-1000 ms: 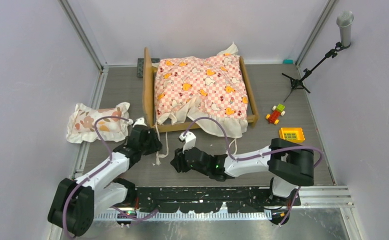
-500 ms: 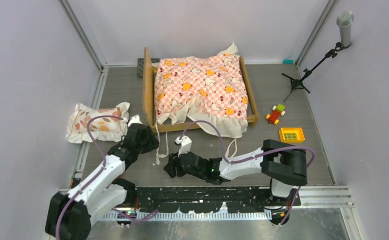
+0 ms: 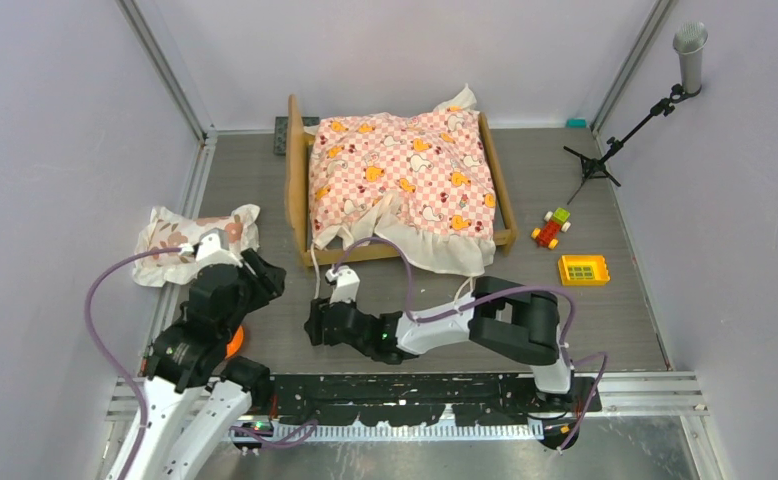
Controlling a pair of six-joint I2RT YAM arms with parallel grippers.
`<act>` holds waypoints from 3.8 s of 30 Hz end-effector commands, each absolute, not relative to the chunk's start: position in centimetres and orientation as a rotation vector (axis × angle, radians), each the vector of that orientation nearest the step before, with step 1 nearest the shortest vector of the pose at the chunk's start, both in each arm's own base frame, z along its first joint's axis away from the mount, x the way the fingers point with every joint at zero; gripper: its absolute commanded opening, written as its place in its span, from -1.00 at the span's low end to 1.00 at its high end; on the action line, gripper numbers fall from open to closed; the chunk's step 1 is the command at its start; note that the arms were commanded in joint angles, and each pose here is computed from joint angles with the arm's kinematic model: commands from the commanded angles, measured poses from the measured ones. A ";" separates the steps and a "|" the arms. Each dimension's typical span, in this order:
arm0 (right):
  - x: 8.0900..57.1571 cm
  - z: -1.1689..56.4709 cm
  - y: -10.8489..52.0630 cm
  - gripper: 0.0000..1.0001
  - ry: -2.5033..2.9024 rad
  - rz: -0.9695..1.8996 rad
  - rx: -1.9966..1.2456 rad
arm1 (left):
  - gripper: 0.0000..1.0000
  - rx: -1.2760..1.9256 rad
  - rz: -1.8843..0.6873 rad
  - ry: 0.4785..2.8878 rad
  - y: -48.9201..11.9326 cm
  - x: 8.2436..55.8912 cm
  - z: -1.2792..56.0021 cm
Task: Set up the pet bed
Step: Tie the ropes to the bed frame.
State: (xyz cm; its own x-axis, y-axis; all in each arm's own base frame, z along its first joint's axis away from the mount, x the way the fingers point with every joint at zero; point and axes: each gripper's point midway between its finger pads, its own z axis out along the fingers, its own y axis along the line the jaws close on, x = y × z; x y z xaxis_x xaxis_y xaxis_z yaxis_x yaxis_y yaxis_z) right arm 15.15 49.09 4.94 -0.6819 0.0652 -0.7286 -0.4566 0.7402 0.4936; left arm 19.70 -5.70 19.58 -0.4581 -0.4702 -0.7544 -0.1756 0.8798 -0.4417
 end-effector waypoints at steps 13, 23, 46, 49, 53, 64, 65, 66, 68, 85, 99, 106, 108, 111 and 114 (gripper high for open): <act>15.8 2.6 50.9 -0.23 2.275 0.690 -0.270 | 0.13 -0.460 -0.320 1.964 -3.6 17.8 23.8; 15.8 3.7 52.5 -0.96 2.235 0.737 -0.331 | 0.17 -0.462 -0.301 1.930 -2.8 17.3 24.8; 17.5 13.5 51.8 -0.99 2.200 0.958 -0.492 | 0.19 -0.472 -0.263 1.927 -2.1 16.9 24.7; 17.9 13.1 50.0 -0.99 2.234 0.899 -0.527 | 0.19 -0.468 -0.266 1.932 -2.2 16.9 24.5; 18.2 11.3 47.2 -0.99 2.282 0.805 -0.623 | 0.20 -0.463 -0.274 1.949 -2.5 17.1 23.8; 19.9 9.2 42.8 -0.99 2.317 0.566 -0.730 | 0.20 -0.469 -0.327 1.989 -3.9 17.9 22.4; 19.9 9.2 42.7 -0.99 2.315 0.566 -0.736 | 0.20 -0.463 -0.334 1.993 -4.1 17.9 22.3; 19.9 9.3 42.7 -0.99 2.312 0.567 -0.740 | 0.20 -0.453 -0.344 1.996 -4.3 18.1 22.2; 19.9 9.5 42.4 -0.99 2.308 0.567 -0.743 | 0.20 -0.426 -0.377 2.012 -5.2 18.4 21.7; 18.8 13.4 43.6 -0.99 2.217 1.010 -0.594 | 0.25 -0.312 -0.768 2.114 -13.9 22.9 15.1; 16.7 15.8 43.1 -0.99 2.141 1.191 -0.609 | 0.30 -0.484 -0.727 2.130 -13.6 25.0 11.8; 16.4 16.6 43.0 -0.99 2.123 1.218 -0.612 | 0.26 -0.504 -0.733 2.155 -14.1 25.9 10.3; 16.4 16.7 43.0 -0.99 2.121 1.219 -0.613 | 0.21 -0.505 -0.733 2.154 -14.2 26.1 10.2; 16.5 16.6 43.0 -0.99 2.122 1.212 -0.610 | 0.01 -0.502 -0.735 2.152 -14.3 26.3 10.1; 16.7 16.1 42.7 -0.99 2.133 1.190 -0.604 | -0.23 -0.506 -0.718 2.163 -14.1 26.2 9.7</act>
State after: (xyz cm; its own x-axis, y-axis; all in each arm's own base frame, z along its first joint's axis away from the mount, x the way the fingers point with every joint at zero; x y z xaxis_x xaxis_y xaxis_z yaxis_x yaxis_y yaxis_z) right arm 16.54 42.60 13.83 -0.7258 -0.1402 -0.6735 -0.6314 0.5243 0.5713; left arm 25.22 -13.90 8.72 -0.6485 -0.5473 -0.5290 -0.1453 0.7712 -0.6198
